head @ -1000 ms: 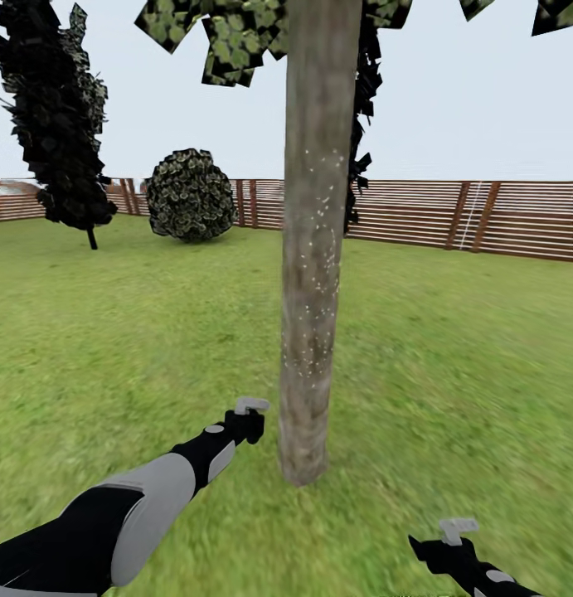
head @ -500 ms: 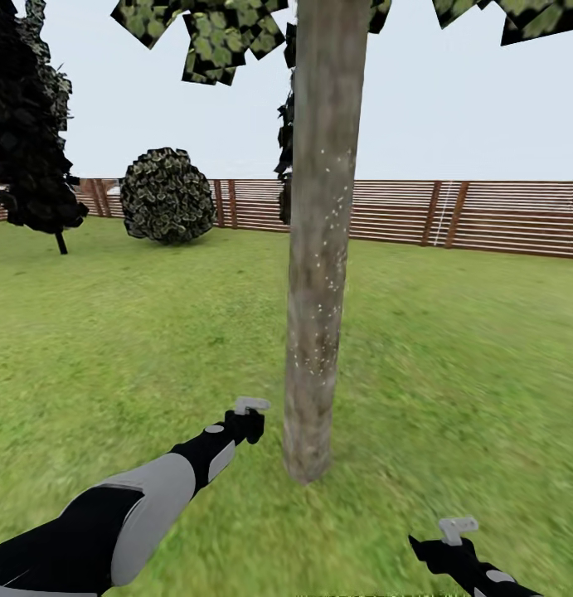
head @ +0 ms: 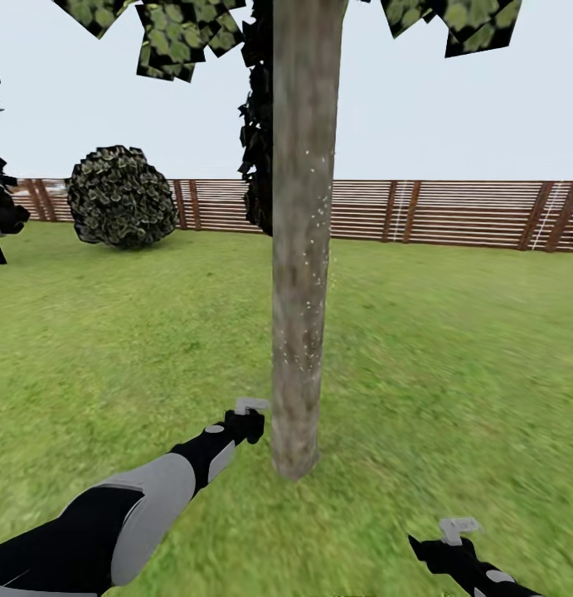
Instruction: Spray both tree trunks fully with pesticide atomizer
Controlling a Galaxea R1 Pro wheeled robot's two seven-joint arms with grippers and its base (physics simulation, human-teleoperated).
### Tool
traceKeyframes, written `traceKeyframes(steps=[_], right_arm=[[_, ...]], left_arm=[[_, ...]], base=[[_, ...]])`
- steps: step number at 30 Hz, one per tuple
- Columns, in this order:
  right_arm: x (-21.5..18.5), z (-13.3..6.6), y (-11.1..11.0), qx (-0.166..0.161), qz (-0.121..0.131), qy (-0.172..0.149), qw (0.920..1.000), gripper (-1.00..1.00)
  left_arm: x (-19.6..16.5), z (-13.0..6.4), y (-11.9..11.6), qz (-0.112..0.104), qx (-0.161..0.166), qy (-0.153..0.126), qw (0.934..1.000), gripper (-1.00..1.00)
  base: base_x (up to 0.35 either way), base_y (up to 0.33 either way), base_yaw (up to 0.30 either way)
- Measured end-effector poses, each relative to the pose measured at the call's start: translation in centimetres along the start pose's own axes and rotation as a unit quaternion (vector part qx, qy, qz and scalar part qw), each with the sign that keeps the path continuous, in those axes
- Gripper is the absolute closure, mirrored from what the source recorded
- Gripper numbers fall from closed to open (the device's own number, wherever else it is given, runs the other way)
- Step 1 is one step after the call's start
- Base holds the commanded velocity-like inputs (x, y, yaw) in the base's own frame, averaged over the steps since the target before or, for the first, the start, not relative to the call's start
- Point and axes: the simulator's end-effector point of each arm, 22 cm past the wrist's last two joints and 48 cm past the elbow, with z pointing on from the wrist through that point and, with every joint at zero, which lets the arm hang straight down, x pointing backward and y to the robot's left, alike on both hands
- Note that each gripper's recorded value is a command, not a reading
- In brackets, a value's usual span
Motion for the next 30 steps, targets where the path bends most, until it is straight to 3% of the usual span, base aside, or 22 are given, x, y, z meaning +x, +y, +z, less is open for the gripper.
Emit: traceKeyframes(steps=[8, 16, 24, 30], right_arm=[[0.0, 0.0, -0.01, 0.0, 0.0, 0.0, 1.0, -1.0], [0.01, 0.0, 0.02, 0.0, 0.0, 0.0, 1.0, -1.0], [0.0, 0.0, 0.02, 0.0, 0.0, 0.0, 1.0, -1.0], [-0.01, 0.01, 0.02, 0.0, 0.0, 0.0, 1.0, -1.0]], left_arm=[[0.0, 0.0, 0.0, 0.0, 0.0, 0.0, 1.0, 1.0], [0.01, 0.0, 0.0, 0.0, 0.0, 0.0, 1.0, 1.0], [0.03, 0.0, 0.0, 0.0, 0.0, 0.0, 1.0, 1.0], [-0.07, 0.0, 0.05, -0.001, -0.001, -0.001, 1.0, 1.0]], base=[[-0.001, 0.021, -0.291], [0.0, 0.271, -0.161], [0.0, 0.041, -0.283], [0.0, 0.001, -0.057]])
